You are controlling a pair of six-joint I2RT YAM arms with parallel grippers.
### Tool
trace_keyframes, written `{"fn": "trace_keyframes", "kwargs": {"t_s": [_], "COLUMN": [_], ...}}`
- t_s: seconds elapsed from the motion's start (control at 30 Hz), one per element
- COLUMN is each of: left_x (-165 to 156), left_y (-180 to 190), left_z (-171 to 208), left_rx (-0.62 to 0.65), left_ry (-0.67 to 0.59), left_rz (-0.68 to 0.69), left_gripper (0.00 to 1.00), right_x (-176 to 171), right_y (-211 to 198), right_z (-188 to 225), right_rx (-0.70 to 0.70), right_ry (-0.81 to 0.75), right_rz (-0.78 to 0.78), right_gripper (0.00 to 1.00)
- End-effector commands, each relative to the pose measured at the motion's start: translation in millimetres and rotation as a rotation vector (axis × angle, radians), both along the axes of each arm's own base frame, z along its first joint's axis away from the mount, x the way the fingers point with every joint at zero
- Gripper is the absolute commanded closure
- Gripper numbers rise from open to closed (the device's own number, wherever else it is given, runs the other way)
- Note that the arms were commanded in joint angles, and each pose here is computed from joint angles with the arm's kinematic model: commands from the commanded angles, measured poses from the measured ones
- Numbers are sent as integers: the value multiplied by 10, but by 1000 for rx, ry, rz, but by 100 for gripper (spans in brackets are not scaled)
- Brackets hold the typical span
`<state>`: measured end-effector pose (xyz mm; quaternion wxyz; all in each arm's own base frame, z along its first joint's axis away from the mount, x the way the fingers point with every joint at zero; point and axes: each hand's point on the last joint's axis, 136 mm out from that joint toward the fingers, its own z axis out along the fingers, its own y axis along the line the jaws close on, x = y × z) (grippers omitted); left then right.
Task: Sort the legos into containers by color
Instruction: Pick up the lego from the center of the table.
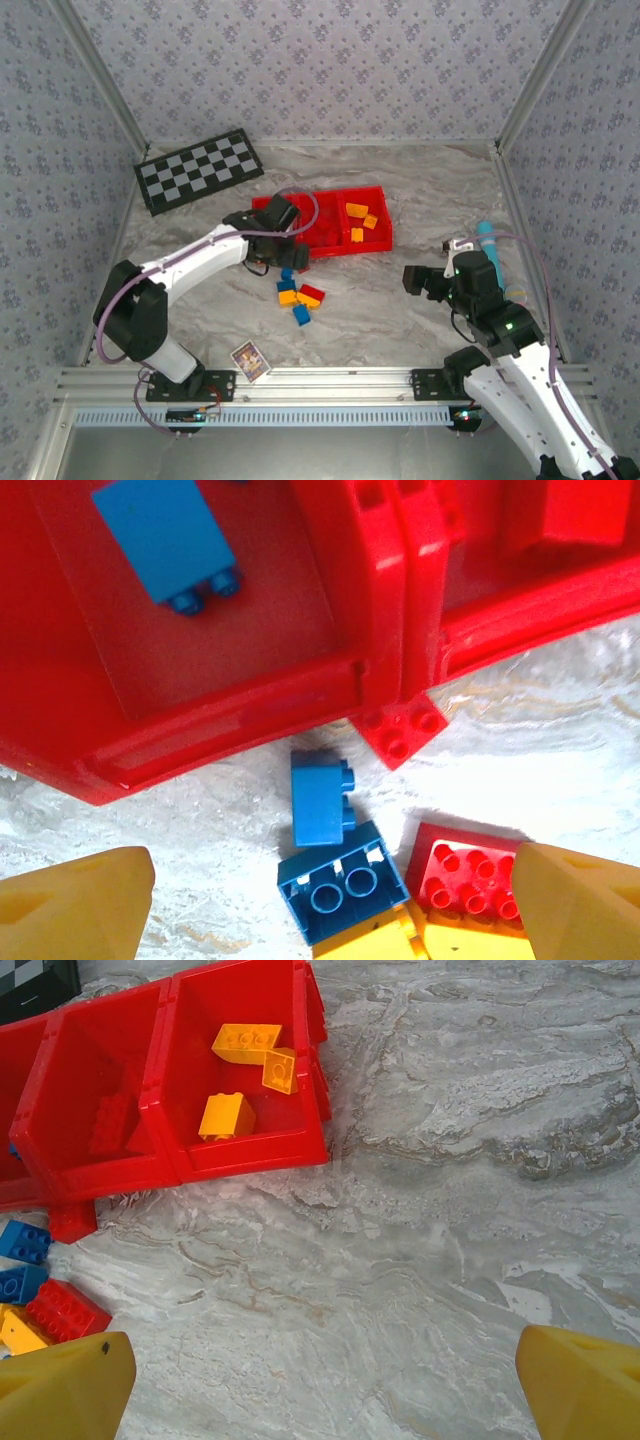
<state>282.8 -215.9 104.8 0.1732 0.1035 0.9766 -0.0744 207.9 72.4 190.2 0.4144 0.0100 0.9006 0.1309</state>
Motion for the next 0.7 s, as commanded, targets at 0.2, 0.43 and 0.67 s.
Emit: {"fn": "trace_keyframes", "kwargs": {"t_s": [0.2,0.43,0.67], "left_x": [-68,35,58], "left_y": [-94,-173,-149], "left_z": [-173,-346,-447], "left_rx": [-1,7,28], "left_ry": [59,84,87], "left_rz": [-92,-62,-36], "left_gripper": [11,26,35], "right_x": [5,3,9], "right_y": [7,-4,-7], "right_z": [-16,-17,-23], "right_rx": [17,15,15], "right_ry": [5,5,4], "right_rz": [-6,-12,-15], "right_gripper": [0,0,0]}}
